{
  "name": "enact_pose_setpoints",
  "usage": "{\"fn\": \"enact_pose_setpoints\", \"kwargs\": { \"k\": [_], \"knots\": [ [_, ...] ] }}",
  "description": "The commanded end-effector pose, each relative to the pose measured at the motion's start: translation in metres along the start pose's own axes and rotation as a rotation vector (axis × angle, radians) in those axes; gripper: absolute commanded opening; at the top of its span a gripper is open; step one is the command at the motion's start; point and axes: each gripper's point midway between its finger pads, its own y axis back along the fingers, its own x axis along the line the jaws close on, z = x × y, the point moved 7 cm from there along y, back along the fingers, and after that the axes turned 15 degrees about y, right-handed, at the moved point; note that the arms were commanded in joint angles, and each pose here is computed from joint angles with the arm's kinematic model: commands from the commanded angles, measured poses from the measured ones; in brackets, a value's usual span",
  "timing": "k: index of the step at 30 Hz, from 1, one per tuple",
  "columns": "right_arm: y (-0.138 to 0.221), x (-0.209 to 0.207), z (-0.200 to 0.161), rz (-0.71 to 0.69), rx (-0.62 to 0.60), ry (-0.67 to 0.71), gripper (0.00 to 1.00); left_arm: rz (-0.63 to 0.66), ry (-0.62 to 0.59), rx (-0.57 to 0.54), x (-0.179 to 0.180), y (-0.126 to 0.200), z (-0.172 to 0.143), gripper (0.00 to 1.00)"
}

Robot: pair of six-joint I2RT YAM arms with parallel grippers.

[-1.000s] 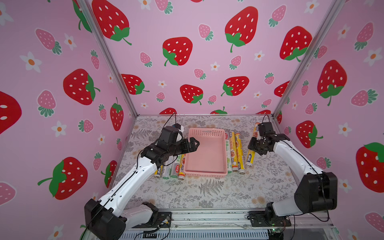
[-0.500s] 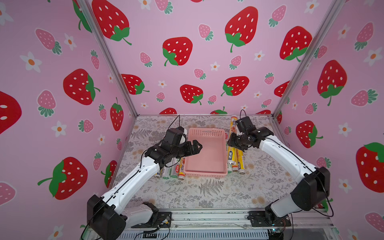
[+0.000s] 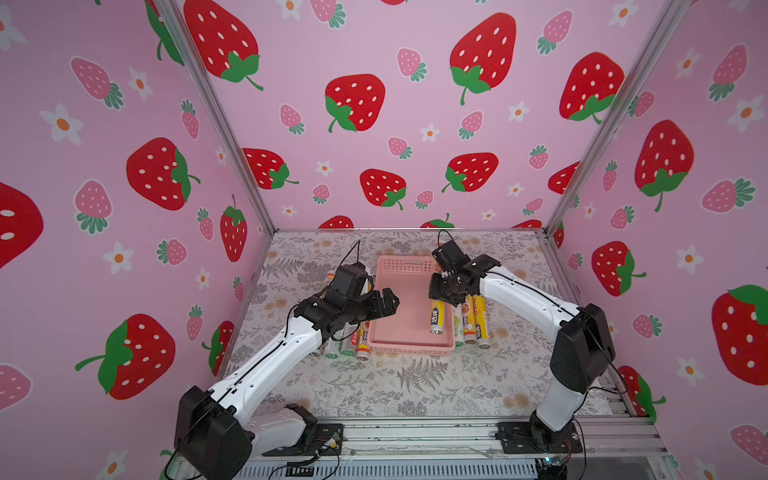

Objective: Put the plastic wrap into the basket
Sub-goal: Place the plastic wrap in the basket.

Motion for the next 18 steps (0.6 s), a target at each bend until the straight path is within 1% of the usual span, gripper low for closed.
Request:
{"fn": "enact_pose_setpoints", "kwargs": {
  "k": [1,9,14,18],
  "knots": [
    [-0.008,0.003,0.001,-0.044,-0.017,-0.015,0.17,0.013,-0.011,-0.026,0.005,0.002,-0.001,1.00],
    [-0.044,0.008,-0.013,-0.087,0.042,-0.004,0.16,0.030,0.008,-0.024,0.013,-0.007,0.001,1.00],
    [-0.057,0.009,-0.017,-0.129,0.061,0.017,0.16,0.044,0.013,-0.020,0.018,-0.007,0.000,1.00],
    [-0.066,0.007,-0.022,-0.152,0.080,0.027,0.20,0.046,0.025,-0.023,0.022,-0.010,-0.002,1.00]
  ]
}}
